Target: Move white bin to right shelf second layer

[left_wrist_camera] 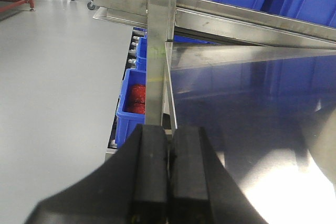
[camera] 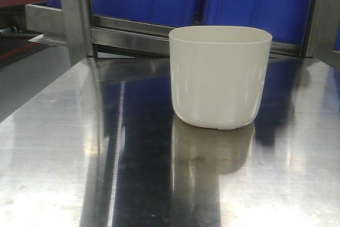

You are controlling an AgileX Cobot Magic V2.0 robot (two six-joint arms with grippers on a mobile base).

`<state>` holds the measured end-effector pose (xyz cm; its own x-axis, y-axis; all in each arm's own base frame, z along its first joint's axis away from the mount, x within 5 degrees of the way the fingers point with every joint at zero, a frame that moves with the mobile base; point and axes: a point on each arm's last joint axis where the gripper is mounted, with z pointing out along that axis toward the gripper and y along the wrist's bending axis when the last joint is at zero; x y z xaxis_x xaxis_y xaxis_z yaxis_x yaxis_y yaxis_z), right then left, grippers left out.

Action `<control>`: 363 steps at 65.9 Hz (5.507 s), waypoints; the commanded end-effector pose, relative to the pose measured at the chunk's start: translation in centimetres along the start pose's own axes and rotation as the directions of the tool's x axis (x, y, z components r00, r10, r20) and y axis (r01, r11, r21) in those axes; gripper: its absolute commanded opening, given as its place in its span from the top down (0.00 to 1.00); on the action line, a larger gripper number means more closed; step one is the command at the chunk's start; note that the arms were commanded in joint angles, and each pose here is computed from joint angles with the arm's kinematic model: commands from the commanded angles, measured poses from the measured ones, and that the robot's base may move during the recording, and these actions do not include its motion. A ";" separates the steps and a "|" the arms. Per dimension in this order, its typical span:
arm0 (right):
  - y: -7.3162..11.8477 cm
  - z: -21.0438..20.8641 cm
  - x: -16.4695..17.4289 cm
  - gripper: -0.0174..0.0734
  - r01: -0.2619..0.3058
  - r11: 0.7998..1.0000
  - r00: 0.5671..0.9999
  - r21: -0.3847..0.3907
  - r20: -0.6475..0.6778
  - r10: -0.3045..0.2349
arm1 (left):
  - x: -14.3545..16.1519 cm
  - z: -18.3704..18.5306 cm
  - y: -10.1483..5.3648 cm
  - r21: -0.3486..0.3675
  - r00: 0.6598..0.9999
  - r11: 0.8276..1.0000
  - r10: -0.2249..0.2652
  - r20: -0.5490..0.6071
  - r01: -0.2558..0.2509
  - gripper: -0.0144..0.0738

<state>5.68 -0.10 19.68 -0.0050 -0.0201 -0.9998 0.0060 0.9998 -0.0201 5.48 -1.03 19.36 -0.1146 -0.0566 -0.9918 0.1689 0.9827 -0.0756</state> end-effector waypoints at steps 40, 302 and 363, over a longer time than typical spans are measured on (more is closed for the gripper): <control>0.2 -0.2 -0.8 0.73 0.013 1.000 0.995 -0.013 0.100 -0.012 | 0.0 0.1 0.0 0.008 0.997 1.000 -0.014 0.077 0.014 0.74; 15.0 28.3 -9.8 0.22 -0.116 0.961 0.512 -0.249 -0.845 -0.157 | 0.0 0.1 0.0 0.008 0.997 1.000 -0.014 0.077 0.014 0.74; 11.8 21.6 -23.0 0.75 -0.171 0.937 0.823 -0.303 -0.567 -0.033 | 0.0 0.1 0.0 0.008 0.997 1.000 -0.014 0.077 0.014 0.74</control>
<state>30.26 13.25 37.72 -0.7162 -0.1002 -0.6907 -0.2662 0.9540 0.1377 5.48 -1.03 19.36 -0.1146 -0.0566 -0.9918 0.1689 0.9827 -0.0756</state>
